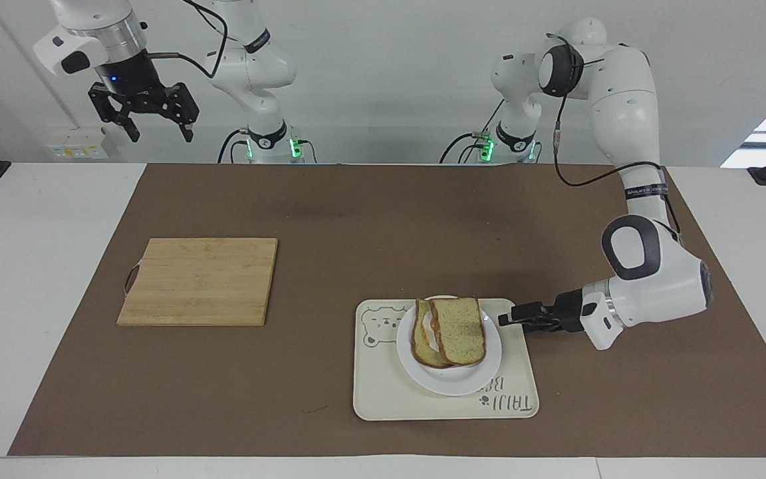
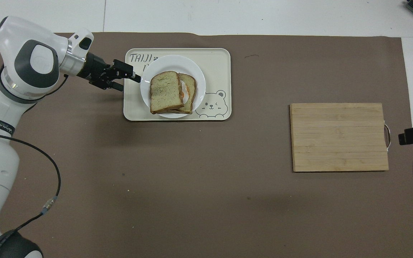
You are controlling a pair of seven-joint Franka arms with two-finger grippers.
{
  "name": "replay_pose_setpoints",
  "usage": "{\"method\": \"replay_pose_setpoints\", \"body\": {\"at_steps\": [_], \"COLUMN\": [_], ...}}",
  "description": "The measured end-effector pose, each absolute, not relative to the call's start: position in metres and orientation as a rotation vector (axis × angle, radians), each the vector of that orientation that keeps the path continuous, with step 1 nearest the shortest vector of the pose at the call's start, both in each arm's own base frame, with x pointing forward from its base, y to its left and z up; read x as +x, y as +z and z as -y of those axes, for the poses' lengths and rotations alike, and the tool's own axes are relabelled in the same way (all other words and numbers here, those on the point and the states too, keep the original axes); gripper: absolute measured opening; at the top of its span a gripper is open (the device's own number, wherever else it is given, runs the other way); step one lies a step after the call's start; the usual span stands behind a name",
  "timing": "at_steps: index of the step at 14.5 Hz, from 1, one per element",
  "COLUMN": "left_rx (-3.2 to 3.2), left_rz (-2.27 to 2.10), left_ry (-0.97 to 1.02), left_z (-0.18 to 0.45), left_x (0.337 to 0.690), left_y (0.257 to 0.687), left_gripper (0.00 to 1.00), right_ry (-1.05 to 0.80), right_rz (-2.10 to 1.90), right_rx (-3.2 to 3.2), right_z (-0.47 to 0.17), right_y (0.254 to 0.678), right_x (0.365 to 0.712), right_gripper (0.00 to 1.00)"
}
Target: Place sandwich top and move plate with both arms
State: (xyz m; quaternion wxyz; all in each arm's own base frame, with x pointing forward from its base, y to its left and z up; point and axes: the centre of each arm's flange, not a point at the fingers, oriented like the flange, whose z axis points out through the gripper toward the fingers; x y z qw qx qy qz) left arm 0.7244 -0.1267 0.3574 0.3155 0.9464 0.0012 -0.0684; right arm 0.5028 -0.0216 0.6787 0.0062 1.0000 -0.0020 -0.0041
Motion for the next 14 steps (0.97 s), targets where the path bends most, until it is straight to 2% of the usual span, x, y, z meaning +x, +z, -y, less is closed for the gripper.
{"method": "replay_pose_setpoints", "body": {"at_steps": [4, 14], "left_rx": [2.650, 3.034], "left_rz": [0.059, 0.142], "left_ry": [-0.132, -0.017], "left_z": [0.123, 0.059], "left_x": [0.721, 0.706], "left_y": [0.382, 0.465], "left_gripper": [1.00, 1.00], "right_ry": [-0.013, -0.014], "right_rz": [0.006, 0.006], "right_rx": [3.129, 3.129], "right_z": [0.022, 0.022], "right_y": [0.679, 0.678], "right_x": [0.503, 0.503], "right_gripper": [1.00, 1.00]}}
